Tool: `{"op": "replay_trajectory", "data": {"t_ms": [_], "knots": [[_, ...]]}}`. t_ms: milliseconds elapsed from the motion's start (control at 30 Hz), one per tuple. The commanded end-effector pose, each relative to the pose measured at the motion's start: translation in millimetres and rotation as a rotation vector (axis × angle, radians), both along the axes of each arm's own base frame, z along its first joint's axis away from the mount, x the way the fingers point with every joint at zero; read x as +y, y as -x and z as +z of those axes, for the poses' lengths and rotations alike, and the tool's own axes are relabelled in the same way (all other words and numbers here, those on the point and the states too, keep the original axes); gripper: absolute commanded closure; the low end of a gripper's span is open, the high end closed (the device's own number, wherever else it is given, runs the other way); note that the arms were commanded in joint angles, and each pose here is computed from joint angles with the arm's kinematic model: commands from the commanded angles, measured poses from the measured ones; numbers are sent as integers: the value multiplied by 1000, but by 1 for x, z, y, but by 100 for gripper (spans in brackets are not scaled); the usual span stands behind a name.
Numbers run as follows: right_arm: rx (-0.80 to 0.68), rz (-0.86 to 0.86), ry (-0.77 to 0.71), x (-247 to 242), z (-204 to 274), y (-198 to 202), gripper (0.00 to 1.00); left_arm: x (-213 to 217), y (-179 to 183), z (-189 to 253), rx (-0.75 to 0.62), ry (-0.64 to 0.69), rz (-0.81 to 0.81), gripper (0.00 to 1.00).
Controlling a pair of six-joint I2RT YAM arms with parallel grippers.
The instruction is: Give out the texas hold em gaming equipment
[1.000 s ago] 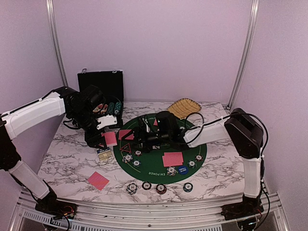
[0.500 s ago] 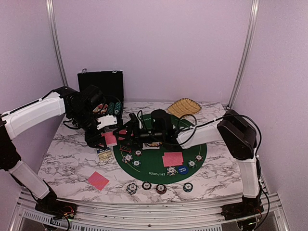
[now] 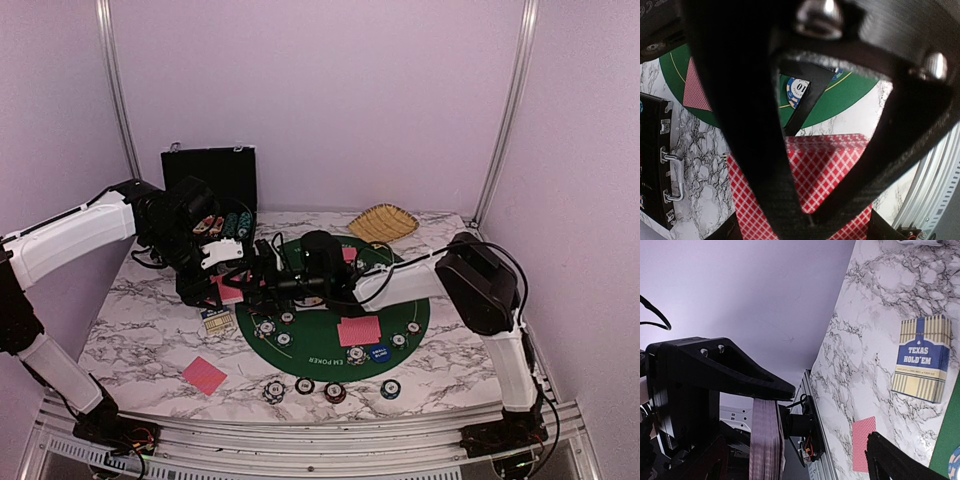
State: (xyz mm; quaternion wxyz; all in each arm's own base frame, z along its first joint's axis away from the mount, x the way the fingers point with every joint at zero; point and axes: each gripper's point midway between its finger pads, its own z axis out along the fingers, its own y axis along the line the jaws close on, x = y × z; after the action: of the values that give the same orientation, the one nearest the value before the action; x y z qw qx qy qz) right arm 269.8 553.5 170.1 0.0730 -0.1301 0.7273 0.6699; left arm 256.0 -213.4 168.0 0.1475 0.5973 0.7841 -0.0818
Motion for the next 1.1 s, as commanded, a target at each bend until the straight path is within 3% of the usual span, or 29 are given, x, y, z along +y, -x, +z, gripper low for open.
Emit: {"op": "replay_trajectory", "data": {"t_ms": [0, 600, 1067], "knots": [[-6, 38, -45, 16, 8, 8, 6, -4, -1, 15, -20, 36, 0, 100], [61, 29, -89, 36, 0, -2, 8, -5, 0, 15, -17, 38, -7, 100], [62, -25, 10, 9, -23, -16, 18, -2, 3, 15, -21, 36, -8, 100]]}}
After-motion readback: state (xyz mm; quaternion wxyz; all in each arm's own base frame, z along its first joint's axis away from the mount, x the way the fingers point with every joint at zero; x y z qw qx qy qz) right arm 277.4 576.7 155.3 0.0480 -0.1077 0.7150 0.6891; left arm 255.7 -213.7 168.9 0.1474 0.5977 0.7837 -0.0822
